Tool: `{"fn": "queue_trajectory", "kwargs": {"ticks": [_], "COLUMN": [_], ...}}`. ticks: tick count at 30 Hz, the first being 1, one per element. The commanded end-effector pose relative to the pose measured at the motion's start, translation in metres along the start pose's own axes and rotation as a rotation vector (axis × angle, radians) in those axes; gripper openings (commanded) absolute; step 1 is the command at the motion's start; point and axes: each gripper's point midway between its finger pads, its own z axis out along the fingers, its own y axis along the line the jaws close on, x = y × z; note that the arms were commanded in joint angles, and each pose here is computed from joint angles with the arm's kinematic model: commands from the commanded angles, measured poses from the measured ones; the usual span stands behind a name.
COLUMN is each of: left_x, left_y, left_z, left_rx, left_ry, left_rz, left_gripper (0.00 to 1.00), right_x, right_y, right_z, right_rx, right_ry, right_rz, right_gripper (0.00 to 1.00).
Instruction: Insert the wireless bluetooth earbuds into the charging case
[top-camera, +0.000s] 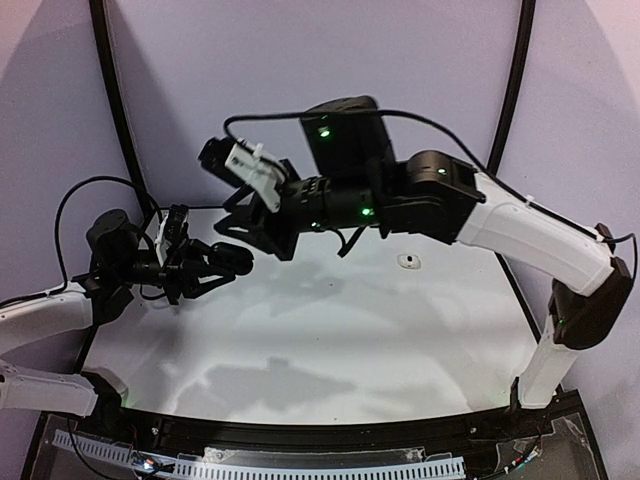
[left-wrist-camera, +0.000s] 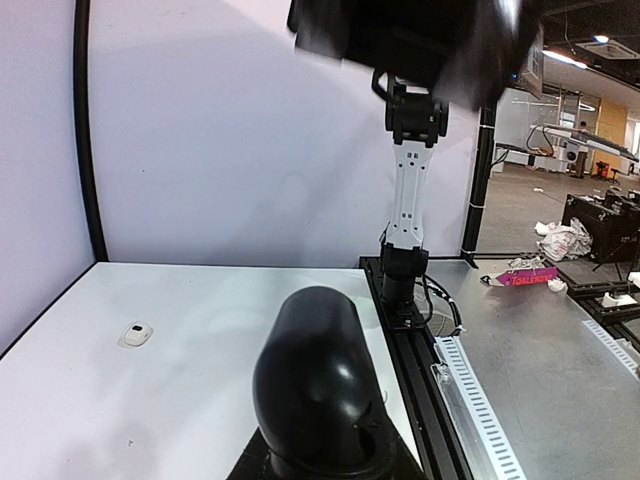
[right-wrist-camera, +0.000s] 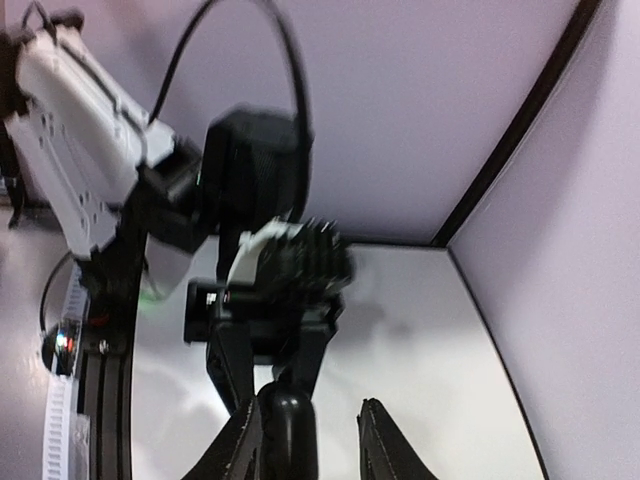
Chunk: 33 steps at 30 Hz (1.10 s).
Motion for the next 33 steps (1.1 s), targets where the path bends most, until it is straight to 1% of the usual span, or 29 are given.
{"fn": "queue_trajectory", "kwargs": {"ticks": [1, 3, 7, 8, 11, 14, 18, 20, 24, 26, 27, 28, 29, 30, 31, 32, 33], "left_x": [0.001, 0.0, -0.006, -0.008, -0.01, -0.01, -0.01, -0.012, -0.009, -0.008, -0.008, -0.008, -0.01, -0.016, -0.02, -0.019, -0.022], "left_y": [-0.003, -0.003, -0.002, -0.002, -0.003, -0.003, 0.008, 0.014, 0.014, 0.015, 0.015, 0.016, 0.018, 0.019, 0.019, 0.018, 0.017], "left_z": [-0.001, -0.001, -0.002, -0.002, -0.002, -0.002, -0.002, -0.002, -0.002, -0.002, -0.002, -0.002, -0.003, -0.005, -0.006, -0.006, -0.007], "left_rx": [0.0, -0.001, -0.022, -0.025, -0.021, -0.022, -0.072, -0.103, -0.101, -0.101, -0.103, -0.106, -0.117, -0.124, -0.123, -0.122, -0.117], "left_ry": [-0.006, -0.008, -0.023, -0.029, -0.034, -0.032, -0.032, -0.041, -0.038, -0.035, -0.035, -0.036, -0.048, -0.074, -0.099, -0.109, -0.126], "left_rz": [0.008, 0.013, 0.04, 0.056, 0.08, 0.086, 0.031, -0.002, -0.011, -0.012, -0.015, -0.019, -0.038, -0.061, -0.088, -0.105, -0.115], "left_gripper": [0.01, 0.01, 0.01, 0.01, 0.01, 0.01, 0.01, 0.01, 0.01, 0.01, 0.01, 0.01, 0.01, 0.01, 0.01, 0.01, 0.01], "right_x": [-0.021, -0.006, 0.036, 0.048, 0.064, 0.068, 0.062, 0.061, 0.063, 0.064, 0.063, 0.065, 0.057, 0.058, 0.044, 0.043, 0.033], "right_y": [-0.021, -0.03, -0.042, -0.04, -0.031, -0.022, -0.018, -0.019, -0.036, -0.052, -0.055, -0.052, -0.048, -0.036, -0.024, -0.011, -0.011], "right_z": [-0.016, -0.012, 0.006, 0.015, 0.032, 0.04, 0.032, 0.027, 0.013, 0.0, -0.006, -0.01, -0.015, -0.02, -0.025, -0.032, -0.038], "right_rx": [0.078, 0.12, 0.198, 0.2, 0.167, 0.124, 0.102, 0.113, 0.186, 0.217, 0.193, 0.13, 0.058, -0.013, -0.084, -0.142, -0.156], "right_ry": [-0.113, -0.075, 0.066, 0.111, 0.178, 0.186, 0.145, 0.135, 0.16, 0.163, 0.141, 0.119, 0.051, 0.019, -0.097, -0.152, -0.205], "right_rz": [0.07, 0.101, 0.172, 0.187, 0.213, 0.217, 0.213, 0.217, 0.247, 0.296, 0.341, 0.378, 0.403, 0.41, 0.381, 0.371, 0.363], "right_gripper": [0.33, 0.33, 0.34, 0.35, 0.35, 0.34, 0.35, 0.35, 0.36, 0.4, 0.45, 0.51, 0.59, 0.71, 0.78, 0.78, 0.78]}}
